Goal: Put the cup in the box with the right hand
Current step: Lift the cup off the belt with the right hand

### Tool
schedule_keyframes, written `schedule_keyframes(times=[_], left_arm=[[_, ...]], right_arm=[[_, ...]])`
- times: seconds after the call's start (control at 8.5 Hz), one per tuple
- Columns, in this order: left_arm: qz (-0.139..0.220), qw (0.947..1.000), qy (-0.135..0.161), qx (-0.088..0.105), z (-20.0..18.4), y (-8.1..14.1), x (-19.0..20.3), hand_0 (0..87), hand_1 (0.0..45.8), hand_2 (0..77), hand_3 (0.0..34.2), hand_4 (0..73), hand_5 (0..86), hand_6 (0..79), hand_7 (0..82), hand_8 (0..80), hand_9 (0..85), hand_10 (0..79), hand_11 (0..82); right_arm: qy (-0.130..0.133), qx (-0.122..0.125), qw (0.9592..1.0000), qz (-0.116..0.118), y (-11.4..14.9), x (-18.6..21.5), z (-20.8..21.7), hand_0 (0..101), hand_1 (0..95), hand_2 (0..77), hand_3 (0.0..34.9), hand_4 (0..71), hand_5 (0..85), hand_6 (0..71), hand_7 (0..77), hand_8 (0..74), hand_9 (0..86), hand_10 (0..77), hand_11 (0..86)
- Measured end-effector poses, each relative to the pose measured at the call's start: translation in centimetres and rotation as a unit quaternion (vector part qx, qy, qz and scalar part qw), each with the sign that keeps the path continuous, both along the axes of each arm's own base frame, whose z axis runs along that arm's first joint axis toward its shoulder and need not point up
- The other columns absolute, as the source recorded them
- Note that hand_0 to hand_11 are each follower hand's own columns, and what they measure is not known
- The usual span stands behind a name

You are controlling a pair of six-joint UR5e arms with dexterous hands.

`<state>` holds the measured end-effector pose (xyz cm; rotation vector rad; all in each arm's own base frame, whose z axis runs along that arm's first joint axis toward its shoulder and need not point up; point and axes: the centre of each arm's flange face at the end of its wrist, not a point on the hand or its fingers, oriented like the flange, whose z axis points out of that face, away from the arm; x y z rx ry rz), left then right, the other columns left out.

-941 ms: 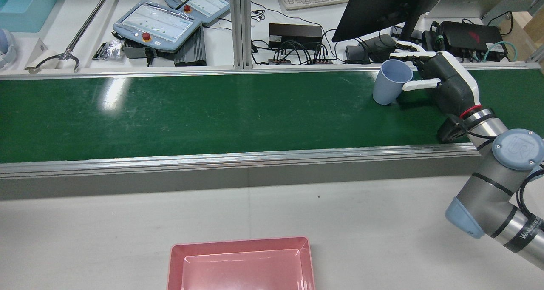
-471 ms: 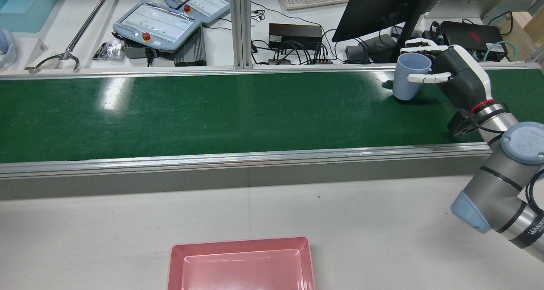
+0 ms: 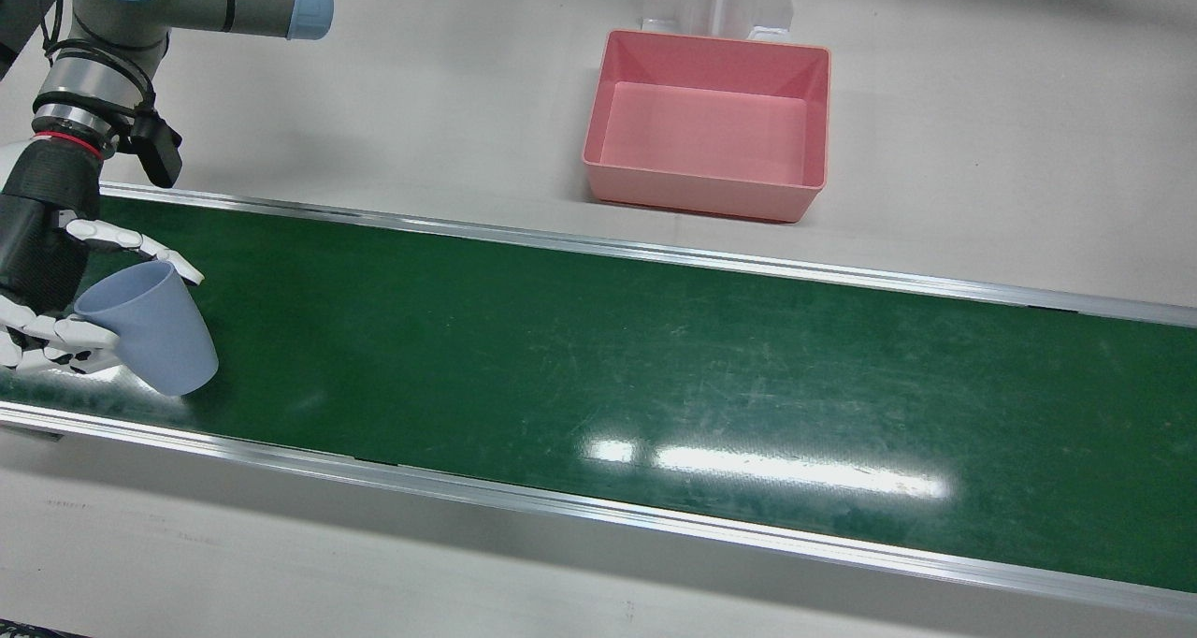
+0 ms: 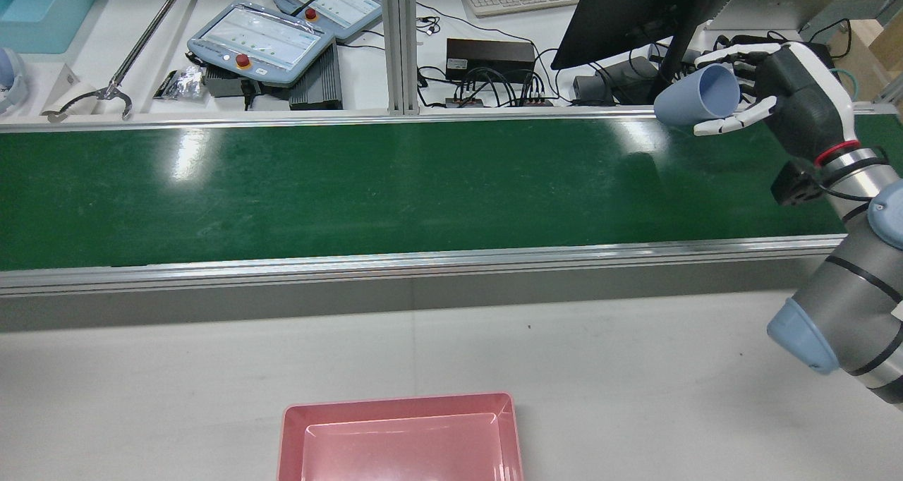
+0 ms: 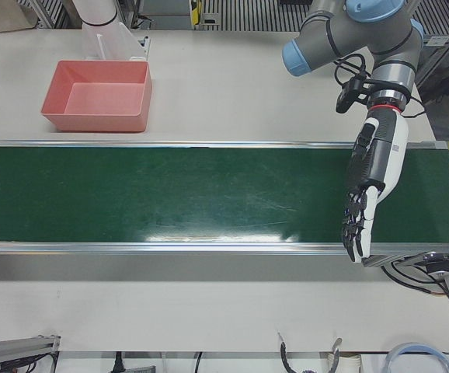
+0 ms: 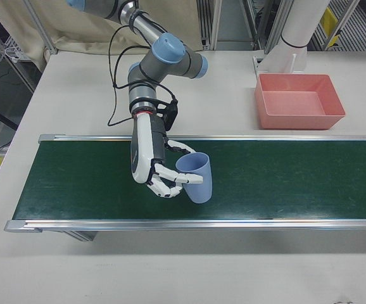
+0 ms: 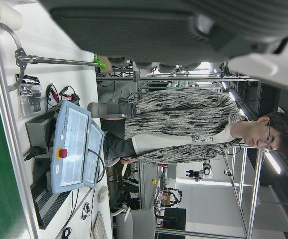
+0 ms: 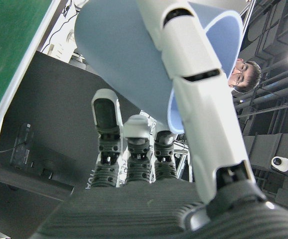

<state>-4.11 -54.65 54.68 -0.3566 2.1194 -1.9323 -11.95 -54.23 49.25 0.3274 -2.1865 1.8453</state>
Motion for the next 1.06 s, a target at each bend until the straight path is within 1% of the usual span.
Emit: schedule_keyframes(times=[0.12,0.24,0.35,0.47,0.59,0.71,0.82,1.06], left_arm=[[0.000,1.0000,0.000,0.000,0.0,0.0,0.0,0.0,0.5,1.1,0.0,1.1,0.0,0.0,0.5,0.0,0.0,0.0,0.0],[0.000,1.0000,0.000,0.000,0.0,0.0,0.0,0.0,0.5,1.1,0.0,1.1,0.0,0.0,0.5,0.0,0.0,0.0,0.0],[0.000,1.0000,0.000,0.000,0.0,0.0,0.0,0.0,0.5,1.1,0.0,1.1,0.5,0.5,0.5,0.0,0.0,0.0,0.0],[0.000,1.0000,0.000,0.000,0.0,0.0,0.0,0.0,0.5,1.1,0.0,1.1,0.5,0.0,0.5,0.0,0.0,0.0,0.0],[0.000,1.0000,0.000,0.000,0.0,0.0,0.0,0.0,0.5,1.1,0.0,1.1,0.5,0.5,0.5,0.0,0.0,0.0,0.0],[0.000,1.0000,0.000,0.000,0.0,0.0,0.0,0.0,0.5,1.1,0.0,1.1,0.5,0.5,0.5,0.0,0.0,0.0,0.0],[0.000,1.0000,0.000,0.000,0.0,0.0,0.0,0.0,0.5,1.1,0.0,1.1,0.5,0.5,0.5,0.0,0.0,0.0,0.0],[0.000,1.0000,0.000,0.000,0.0,0.0,0.0,0.0,0.5,1.1,0.0,1.1,0.5,0.5,0.5,0.0,0.0,0.0,0.0]], right_arm=[[-0.002,0.005,1.0000,0.002,0.1,0.3,-0.6,80,16.4,18.0,0.0,38.2,15.8,43.6,72.0,52.9,71.4,43.1,46.9],[-0.005,0.011,0.9999,0.003,0.3,0.5,-1.3,80,16.4,18.0,0.0,38.2,15.8,43.6,72.0,52.9,71.4,43.1,46.9],[-0.008,0.019,0.9998,0.004,0.5,0.7,-2.1,80,16.4,18.0,0.0,39.3,15.8,41.5,68.7,64.4,70.4,52.4,56.7],[-0.013,0.028,0.9995,0.003,0.8,0.8,-3.3,80,14.7,19.1,0.0,39.8,15.8,38.2,69.8,62.7,69.8,66.5,71.4],[-0.015,0.038,0.9992,0.000,1.6,0.9,-5.1,80,14.7,19.1,0.0,39.8,15.8,38.2,69.8,62.7,69.8,66.0,70.4],[-0.013,0.050,0.9987,-0.004,2.8,0.8,-7.4,80,14.7,19.6,0.0,39.8,15.8,38.2,69.8,62.7,69.8,63.3,69.8],[-0.013,0.067,0.9977,-0.009,4.3,0.5,-10.1,80,14.7,19.6,0.0,39.8,15.8,38.2,69.8,62.7,69.8,63.3,69.8],[-0.015,0.091,0.9955,-0.022,7.5,-0.5,-14.3,80,14.7,19.6,0.0,39.8,15.8,37.6,69.8,62.2,69.8,63.3,69.8]])
